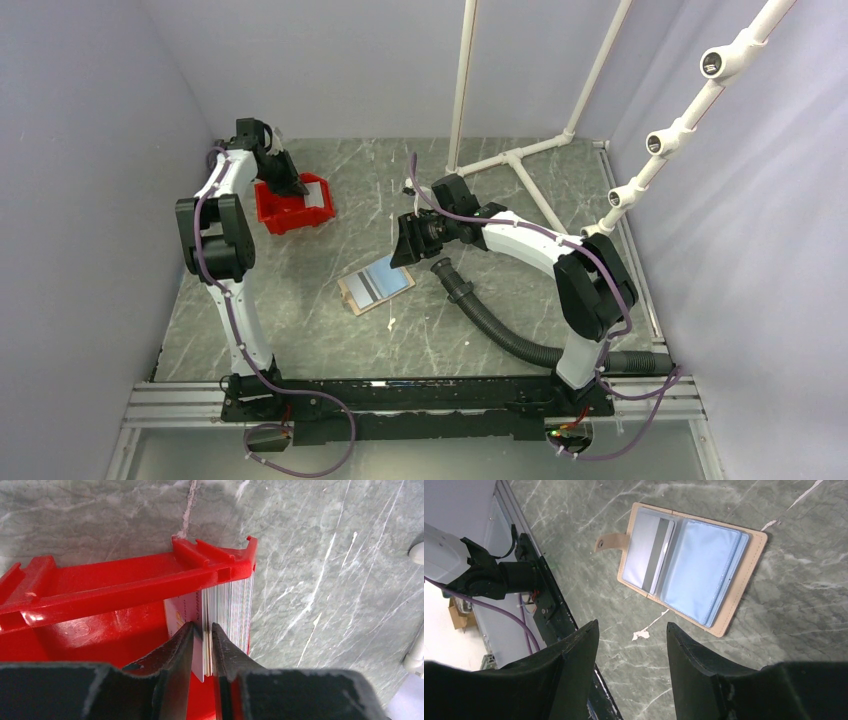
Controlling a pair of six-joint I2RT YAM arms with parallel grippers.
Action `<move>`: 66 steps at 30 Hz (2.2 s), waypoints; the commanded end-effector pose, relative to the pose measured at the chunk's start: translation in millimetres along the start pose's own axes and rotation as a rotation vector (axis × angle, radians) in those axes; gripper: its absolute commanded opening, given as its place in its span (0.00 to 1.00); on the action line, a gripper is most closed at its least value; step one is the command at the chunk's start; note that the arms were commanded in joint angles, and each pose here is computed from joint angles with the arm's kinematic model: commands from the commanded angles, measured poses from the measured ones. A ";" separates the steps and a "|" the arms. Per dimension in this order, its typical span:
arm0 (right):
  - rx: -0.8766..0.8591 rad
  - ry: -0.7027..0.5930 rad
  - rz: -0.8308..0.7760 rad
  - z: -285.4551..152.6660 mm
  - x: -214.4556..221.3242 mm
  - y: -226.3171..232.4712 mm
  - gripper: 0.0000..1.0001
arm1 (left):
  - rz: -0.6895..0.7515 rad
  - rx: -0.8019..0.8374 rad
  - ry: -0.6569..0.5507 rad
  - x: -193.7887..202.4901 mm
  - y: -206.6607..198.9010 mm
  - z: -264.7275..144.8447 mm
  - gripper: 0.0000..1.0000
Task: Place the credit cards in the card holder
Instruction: Pick up the credit card from the storage box, then insert the credit card into the card holder.
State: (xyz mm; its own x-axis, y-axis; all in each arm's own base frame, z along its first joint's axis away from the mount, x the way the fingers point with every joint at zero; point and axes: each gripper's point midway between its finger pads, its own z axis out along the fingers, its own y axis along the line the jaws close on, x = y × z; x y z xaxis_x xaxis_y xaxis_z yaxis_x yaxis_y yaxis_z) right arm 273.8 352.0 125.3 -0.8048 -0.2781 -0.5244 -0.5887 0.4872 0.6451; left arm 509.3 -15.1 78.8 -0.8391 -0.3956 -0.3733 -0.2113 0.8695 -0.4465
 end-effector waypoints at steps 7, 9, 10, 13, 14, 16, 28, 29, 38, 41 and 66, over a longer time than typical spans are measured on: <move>-0.034 -0.020 -0.025 1.3 -7.3 4.4 0.55 | 0.070 0.067 -0.083 -17.7 -27.5 -32.3 0.24; -0.036 -0.018 -0.026 1.7 -7.1 4.6 0.54 | 0.069 0.074 -0.081 -17.3 -28.5 -32.0 0.22; -0.036 -0.018 -0.026 1.5 -7.3 4.9 0.54 | 0.068 0.074 -0.079 -17.0 -28.6 -31.5 0.19; -0.036 -0.018 -0.028 1.4 -7.6 5.1 0.54 | 0.064 0.057 -0.074 -17.4 -25.0 -30.1 0.16; -0.037 -0.018 -0.028 1.4 -7.8 5.3 0.54 | 0.063 0.052 -0.071 -17.1 -24.3 -29.3 0.12; -0.038 -0.017 -0.029 1.4 -7.8 5.4 0.54 | 0.065 0.038 -0.066 -17.1 -22.5 -29.6 0.07; -0.035 -0.012 -0.027 2.7 -7.8 3.9 0.54 | 0.144 -0.283 -0.127 -36.6 11.9 -80.4 0.00; -0.032 -0.010 -0.026 3.4 -6.9 2.7 0.54 | 0.146 -0.315 -0.139 -39.0 14.1 -90.0 0.00; 0.175 0.043 -0.070 12.9 2.9 -29.2 0.54 | 0.063 0.134 -0.152 31.0 -99.7 -174.5 0.00; 0.074 0.064 -0.034 24.1 7.9 -16.1 0.54 | 0.023 0.245 -0.020 100.7 -127.3 -169.5 0.00; 0.123 0.137 0.087 57.7 31.2 -64.3 0.01 | -0.192 0.375 0.210 271.8 -98.5 -67.0 0.00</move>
State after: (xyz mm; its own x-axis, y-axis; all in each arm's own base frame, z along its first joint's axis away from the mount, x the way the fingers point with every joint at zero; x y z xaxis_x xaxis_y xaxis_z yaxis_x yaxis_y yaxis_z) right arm 275.6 354.2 27.9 -0.8754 -0.3510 -0.3322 -0.4831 0.6147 0.6235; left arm 264.8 -191.2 74.5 -0.9092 -0.4112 -0.0650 -0.2161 0.5997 -0.7705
